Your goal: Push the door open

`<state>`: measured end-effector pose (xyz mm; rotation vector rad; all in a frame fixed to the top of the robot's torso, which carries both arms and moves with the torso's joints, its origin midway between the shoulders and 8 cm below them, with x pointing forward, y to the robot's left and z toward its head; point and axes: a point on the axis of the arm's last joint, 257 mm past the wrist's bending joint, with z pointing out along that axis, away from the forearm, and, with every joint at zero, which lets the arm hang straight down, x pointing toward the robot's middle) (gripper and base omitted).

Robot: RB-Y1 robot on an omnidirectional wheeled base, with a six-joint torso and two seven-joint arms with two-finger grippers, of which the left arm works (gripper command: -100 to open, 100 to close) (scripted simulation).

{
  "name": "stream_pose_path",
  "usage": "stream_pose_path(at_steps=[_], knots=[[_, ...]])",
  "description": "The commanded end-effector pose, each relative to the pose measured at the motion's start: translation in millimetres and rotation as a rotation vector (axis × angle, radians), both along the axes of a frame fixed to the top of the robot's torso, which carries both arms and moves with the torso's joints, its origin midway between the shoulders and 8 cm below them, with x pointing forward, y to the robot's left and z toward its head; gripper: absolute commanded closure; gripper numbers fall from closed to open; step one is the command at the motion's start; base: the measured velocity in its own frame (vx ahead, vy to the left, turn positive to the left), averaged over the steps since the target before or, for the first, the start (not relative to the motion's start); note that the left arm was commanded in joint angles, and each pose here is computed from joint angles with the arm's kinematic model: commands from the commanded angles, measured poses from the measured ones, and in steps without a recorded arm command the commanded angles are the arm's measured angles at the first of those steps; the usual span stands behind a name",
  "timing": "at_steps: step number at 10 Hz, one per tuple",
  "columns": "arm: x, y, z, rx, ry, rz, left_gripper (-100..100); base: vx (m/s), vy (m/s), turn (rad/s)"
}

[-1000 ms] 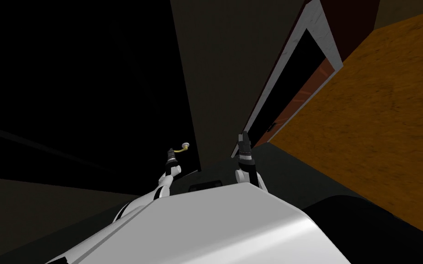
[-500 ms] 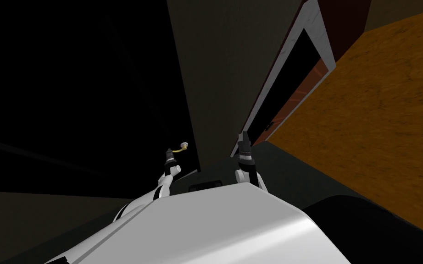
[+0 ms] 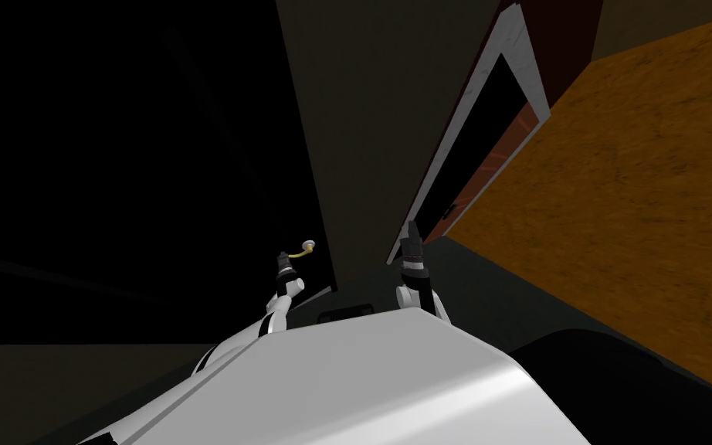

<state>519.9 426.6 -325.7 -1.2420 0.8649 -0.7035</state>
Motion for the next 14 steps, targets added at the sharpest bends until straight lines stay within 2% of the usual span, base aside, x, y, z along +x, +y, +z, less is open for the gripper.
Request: stream_pose_path(at_steps=[1, 6, 7, 8, 14], knots=[[-5.2, 21.7, 10.0, 0.016, -0.021, 0.045, 100, 0.027, 0.015, -0.067], [-6.6, 24.0, 9.8, 0.016, -0.021, 0.055, 100, 0.011, 0.010, -0.012], [-10.8, 30.2, 9.0, 0.013, -0.021, 0.084, 100, 0.017, 0.019, -0.086], [-10.8, 30.2, 9.0, 0.013, -0.021, 0.084, 100, 0.026, 0.014, -0.045], [-25.6, 46.0, 3.1, -0.006, -0.014, 0.179, 100, 0.050, 0.024, -0.059]])
